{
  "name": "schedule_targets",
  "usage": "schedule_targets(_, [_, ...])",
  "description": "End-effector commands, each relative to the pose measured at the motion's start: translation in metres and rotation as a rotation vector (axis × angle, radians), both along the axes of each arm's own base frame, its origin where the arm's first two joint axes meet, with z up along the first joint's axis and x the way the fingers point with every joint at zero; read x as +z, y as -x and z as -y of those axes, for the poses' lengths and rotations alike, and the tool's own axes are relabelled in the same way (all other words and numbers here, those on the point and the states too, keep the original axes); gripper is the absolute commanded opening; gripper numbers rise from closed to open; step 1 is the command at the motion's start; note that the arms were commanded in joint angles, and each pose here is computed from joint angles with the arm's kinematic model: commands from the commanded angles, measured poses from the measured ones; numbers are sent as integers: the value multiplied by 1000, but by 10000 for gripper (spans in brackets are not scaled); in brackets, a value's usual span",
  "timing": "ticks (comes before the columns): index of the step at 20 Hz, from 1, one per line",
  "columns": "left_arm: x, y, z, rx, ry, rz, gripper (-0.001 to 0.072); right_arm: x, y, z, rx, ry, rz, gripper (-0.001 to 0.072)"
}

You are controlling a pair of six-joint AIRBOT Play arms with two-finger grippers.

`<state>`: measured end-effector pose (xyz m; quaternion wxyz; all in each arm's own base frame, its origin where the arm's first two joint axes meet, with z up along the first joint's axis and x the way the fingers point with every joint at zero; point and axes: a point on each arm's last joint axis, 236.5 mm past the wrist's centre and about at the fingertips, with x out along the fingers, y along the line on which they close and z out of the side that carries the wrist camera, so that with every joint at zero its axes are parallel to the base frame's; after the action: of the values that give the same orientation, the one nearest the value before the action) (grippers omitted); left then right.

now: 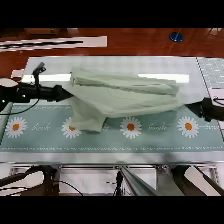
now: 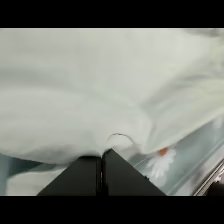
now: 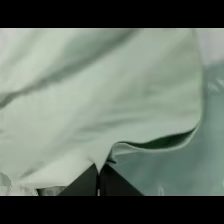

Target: Fold the shirts.

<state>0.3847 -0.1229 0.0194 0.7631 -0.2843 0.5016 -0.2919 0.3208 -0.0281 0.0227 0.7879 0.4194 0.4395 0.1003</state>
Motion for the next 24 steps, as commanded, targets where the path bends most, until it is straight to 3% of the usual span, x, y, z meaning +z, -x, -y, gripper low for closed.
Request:
schedule_targets(1, [53, -37, 5, 31, 33, 149, 24, 39, -42, -1, -17, 99, 112, 17])
schedule_targets(4, [52, -68, -3, 84, 10, 186, 24, 48, -78, 16, -111, 195, 173, 17])
schedule_targets(9, [17, -118, -9, 140, 48, 84, 24, 12, -105, 24, -113, 164, 100, 17])
schedule_targets(15, [31, -174, -1, 126, 58, 165, 24, -5, -142, 49, -151, 180, 95, 17])
schedule_targets(24, [-23, -198, -5, 168, 68, 81, 25, -42, -196, 35, -152, 236, 98, 17])
